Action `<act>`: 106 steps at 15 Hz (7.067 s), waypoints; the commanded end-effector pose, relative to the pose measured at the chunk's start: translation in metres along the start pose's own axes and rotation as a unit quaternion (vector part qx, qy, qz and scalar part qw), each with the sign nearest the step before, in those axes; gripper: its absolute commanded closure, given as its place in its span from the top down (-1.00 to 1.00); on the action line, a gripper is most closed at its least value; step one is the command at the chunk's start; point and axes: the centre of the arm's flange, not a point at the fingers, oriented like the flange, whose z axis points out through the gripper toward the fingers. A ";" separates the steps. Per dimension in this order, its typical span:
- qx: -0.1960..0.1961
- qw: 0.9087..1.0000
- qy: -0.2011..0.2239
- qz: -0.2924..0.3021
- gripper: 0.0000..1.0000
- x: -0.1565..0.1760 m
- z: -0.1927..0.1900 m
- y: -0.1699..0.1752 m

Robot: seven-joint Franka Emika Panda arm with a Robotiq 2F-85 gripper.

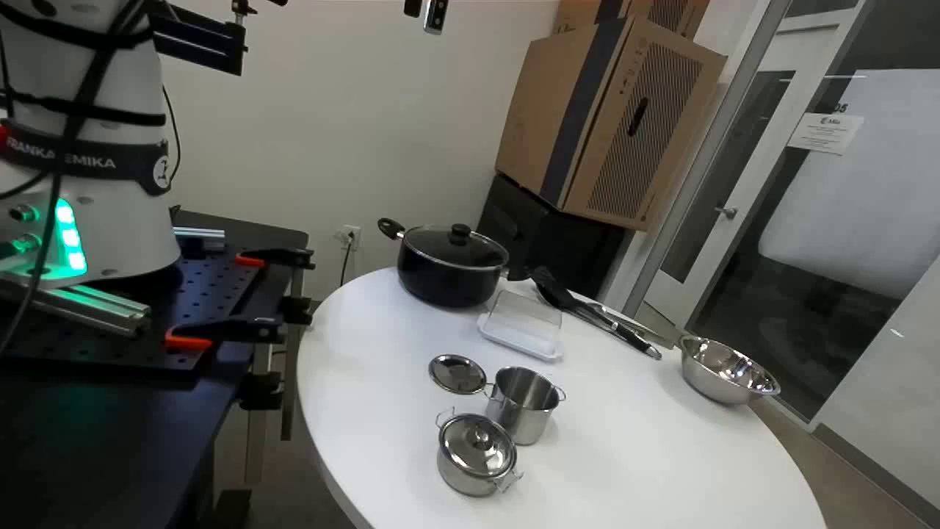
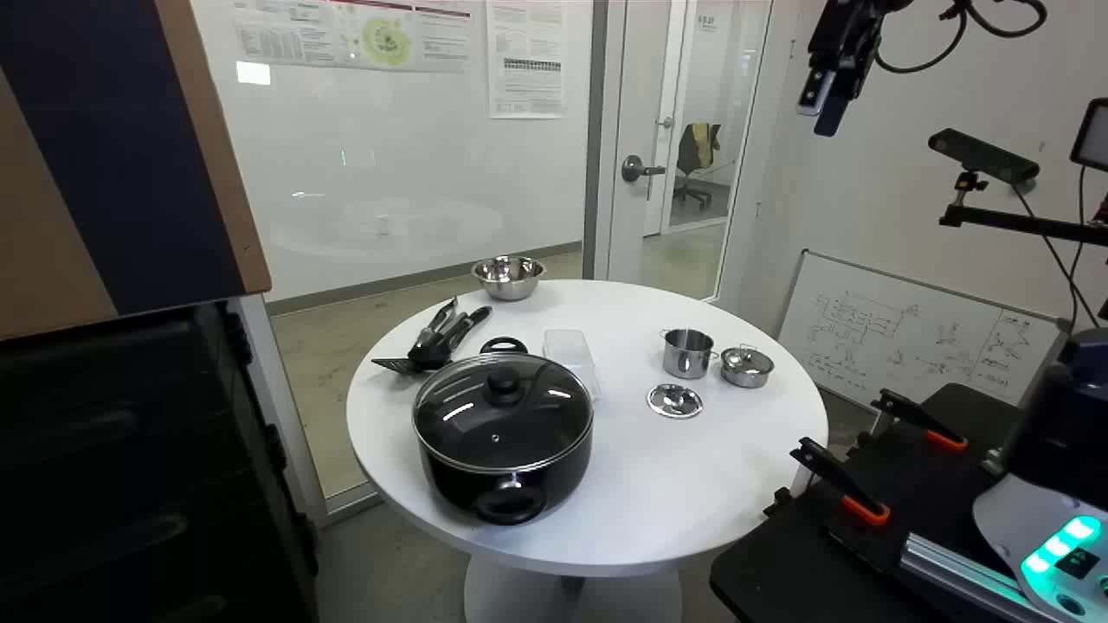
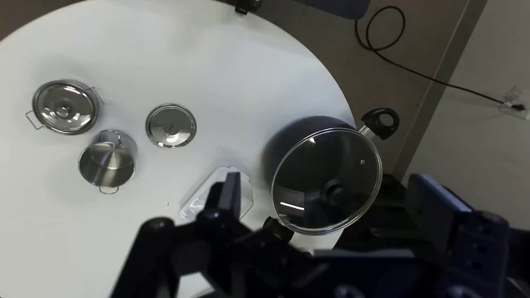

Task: Put the lid on the small pot on the table

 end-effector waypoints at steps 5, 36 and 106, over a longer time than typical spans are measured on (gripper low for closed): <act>-0.027 0.996 0.060 0.063 1.00 0.018 -0.004 0.049; -0.072 0.940 -0.015 0.334 1.00 0.014 0.163 0.293; -0.088 0.904 -0.077 0.412 -0.91 0.084 0.364 0.335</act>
